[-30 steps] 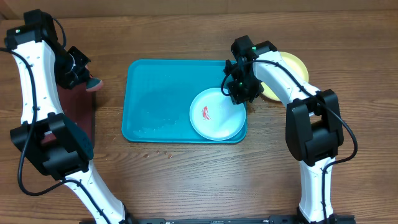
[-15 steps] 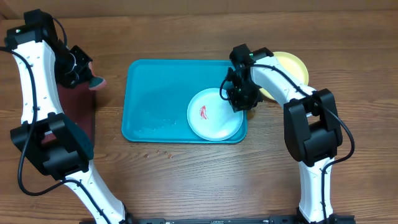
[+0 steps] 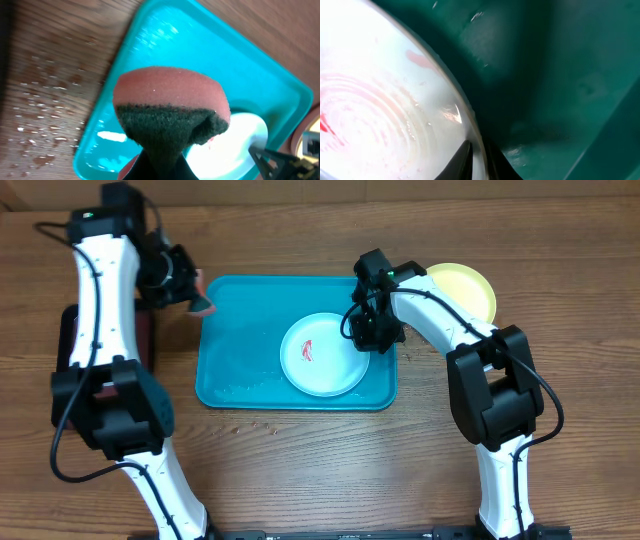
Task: Clean dirty plates on tray and stack at the side
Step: 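Scrub the light-blue plate with the sponge in the left gripper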
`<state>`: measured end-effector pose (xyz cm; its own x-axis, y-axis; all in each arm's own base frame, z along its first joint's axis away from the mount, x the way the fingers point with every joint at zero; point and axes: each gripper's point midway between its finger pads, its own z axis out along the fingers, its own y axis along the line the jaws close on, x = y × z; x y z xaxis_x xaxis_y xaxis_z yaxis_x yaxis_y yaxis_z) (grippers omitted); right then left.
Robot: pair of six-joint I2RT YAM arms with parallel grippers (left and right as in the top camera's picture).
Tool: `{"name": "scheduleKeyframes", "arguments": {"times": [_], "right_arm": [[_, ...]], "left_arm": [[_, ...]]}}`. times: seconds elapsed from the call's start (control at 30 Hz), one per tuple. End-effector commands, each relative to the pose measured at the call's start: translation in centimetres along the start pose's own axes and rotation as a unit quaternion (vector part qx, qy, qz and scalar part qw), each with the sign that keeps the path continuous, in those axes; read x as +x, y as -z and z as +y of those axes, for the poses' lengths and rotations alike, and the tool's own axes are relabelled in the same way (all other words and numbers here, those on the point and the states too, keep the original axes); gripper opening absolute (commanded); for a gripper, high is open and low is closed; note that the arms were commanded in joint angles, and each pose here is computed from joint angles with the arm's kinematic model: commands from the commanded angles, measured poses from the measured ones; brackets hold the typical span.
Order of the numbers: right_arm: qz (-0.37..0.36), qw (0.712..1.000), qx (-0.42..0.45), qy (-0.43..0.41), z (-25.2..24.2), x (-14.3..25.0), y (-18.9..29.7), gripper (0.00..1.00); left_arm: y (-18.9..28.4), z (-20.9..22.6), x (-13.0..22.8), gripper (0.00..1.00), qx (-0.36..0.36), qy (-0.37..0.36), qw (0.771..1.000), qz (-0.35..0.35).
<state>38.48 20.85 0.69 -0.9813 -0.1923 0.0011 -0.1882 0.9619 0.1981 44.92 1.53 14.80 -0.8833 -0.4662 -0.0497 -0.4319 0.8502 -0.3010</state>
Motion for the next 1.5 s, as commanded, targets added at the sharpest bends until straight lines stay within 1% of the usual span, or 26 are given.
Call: {"name": "scheduleKeyframes", "arguments": {"times": [0.0, 0.03, 0.07, 0.17, 0.2, 0.33, 0.43, 0.57, 0.67, 0.73, 0.8, 0.83, 0.87, 0.9, 0.97, 1.07, 1.1, 1.13, 1.2, 1.23, 1.3, 1.37, 1.47], "right_arm": [[0.011, 1.000, 0.025, -0.016, -0.9, 0.7, -0.1, 0.11], [0.013, 0.999, 0.028, -0.018, -1.2, 0.8, -0.1, 0.21], [0.016, 0.999, 0.028, -0.023, -1.4, 1.0, -0.1, 0.32], [0.020, 0.999, 0.029, -0.033, -1.4, 1.1, -0.1, 0.32], [0.020, 0.999, 0.029, -0.033, -1.4, 1.2, -0.1, 0.31], [0.014, 0.998, 0.025, -0.047, -0.9, 0.9, -0.2, 0.10], [0.015, 0.997, 0.015, -0.068, -0.4, 1.0, -0.2, 0.09], [0.027, 0.997, -0.037, -0.069, 1.4, 1.2, -0.1, 0.09], [0.017, 0.994, -0.046, -0.095, 1.8, 0.6, -0.1, 0.04], [0.005, 0.992, -0.050, -0.113, 1.9, 0.0, -0.1, 0.04], [-0.002, 0.992, -0.061, -0.111, 2.3, -0.5, -0.1, 0.04], [-0.005, 0.992, -0.062, -0.110, 2.3, -0.6, -0.1, 0.17], [-0.004, 0.992, -0.061, -0.110, 2.3, -0.6, -0.1, 0.40], [0.000, 0.992, -0.060, -0.112, 2.3, -0.4, -0.1, 0.42], [0.012, 0.990, -0.052, -0.129, 2.0, 0.2, -0.1, 0.42], [0.025, 0.989, -0.046, -0.138, 1.8, 0.9, -0.1, 0.41], [0.027, 0.989, -0.045, -0.139, 1.8, 1.0, -0.1, 0.38], [0.028, 0.989, -0.045, -0.139, 1.9, 1.1, -0.1, 0.32], [0.029, 0.989, -0.044, -0.139, 2.0, 1.1, -0.2, 0.14], [0.029, 0.988, -0.044, -0.142, 2.2, 1.2, -0.2, 0.11], [0.022, 0.988, -0.037, -0.149, 2.1, 0.9, -0.3, 0.11], [0.013, 0.989, -0.034, -0.146, 2.1, 0.6, -0.3, 0.04], [-0.002, 0.989, -0.040, -0.141, 2.3, -0.2, -0.3, 0.04]], "left_arm": [[-0.2, -0.7, 0.6, 0.04, -0.012, -0.028, 1.000, 0.001], [-0.3, -1.1, 0.8, 0.04, -0.012, -0.032, 0.999, 0.003], [-0.4, -1.5, 1.1, 0.04, -0.012, -0.037, 0.999, 0.005], [-0.7, -2.4, 1.7, 0.04, -0.011, -0.058, 0.998, 0.010], [-0.8, -2.8, 1.9, 0.04, -0.011, -0.067, 0.998, 0.012], [-1.3, -4.7, 3.2, 0.04, -0.009, -0.098, 0.995, 0.019], [-1.6, -5.8, 4.0, 0.04, -0.009, -0.116, 0.993, 0.025], [-2.0, -7.0, 5.0, 0.04, -0.008, -0.136, 0.990, 0.031], [-2.3, -8.2, 5.9, 0.04, -0.007, -0.153, 0.988, 0.035], [-2.5, -9.0, 6.6, 0.04, -0.006, -0.164, 0.986, 0.038], [-2.7, -9.7, 7.2, 0.04, -0.005, -0.178, 0.983, 0.040], [-2.8, -10.1, 7.4, 0.04, -0.005, -0.184, 0.982, 0.040], [-2.9, -10.2, 7.5, 0.04, -0.007, -0.187, 0.982, 0.039], [-2.9, -10.3, 7.6, 0.04, -0.008, -0.189, 0.981, 0.039], [-3.0, -10.5, 7.8, 0.04, -0.008, -0.192, 0.981, 0.040], [-3.0, -10.6, 7.9, 0.04, -0.007, -0.193, 0.980, 0.041], [-3.0, -10.7, 7.9, 0.04, -0.006, -0.193, 0.980, 0.041], [-3.0, -10.7, 8.0, 0.04, -0.006, -0.194, 0.980, 0.041], [-3.0, -10.8, 8.1, 0.04, -0.006, -0.195, 0.980, 0.042], [-3.0, -10.8, 8.1, 0.04, -0.006, -0.196, 0.980, 0.043], [-3.1, -10.9, 8.2, 0.04, -0.006, -0.199, 0.979, 0.043], [-3.4, -11.0, 8.6, 0.04, -0.007, -0.205, 0.978, 0.048], [-4.6, -10.9, 9.4, 0.04, -0.012, -0.210, 0.976, 0.059]]}}
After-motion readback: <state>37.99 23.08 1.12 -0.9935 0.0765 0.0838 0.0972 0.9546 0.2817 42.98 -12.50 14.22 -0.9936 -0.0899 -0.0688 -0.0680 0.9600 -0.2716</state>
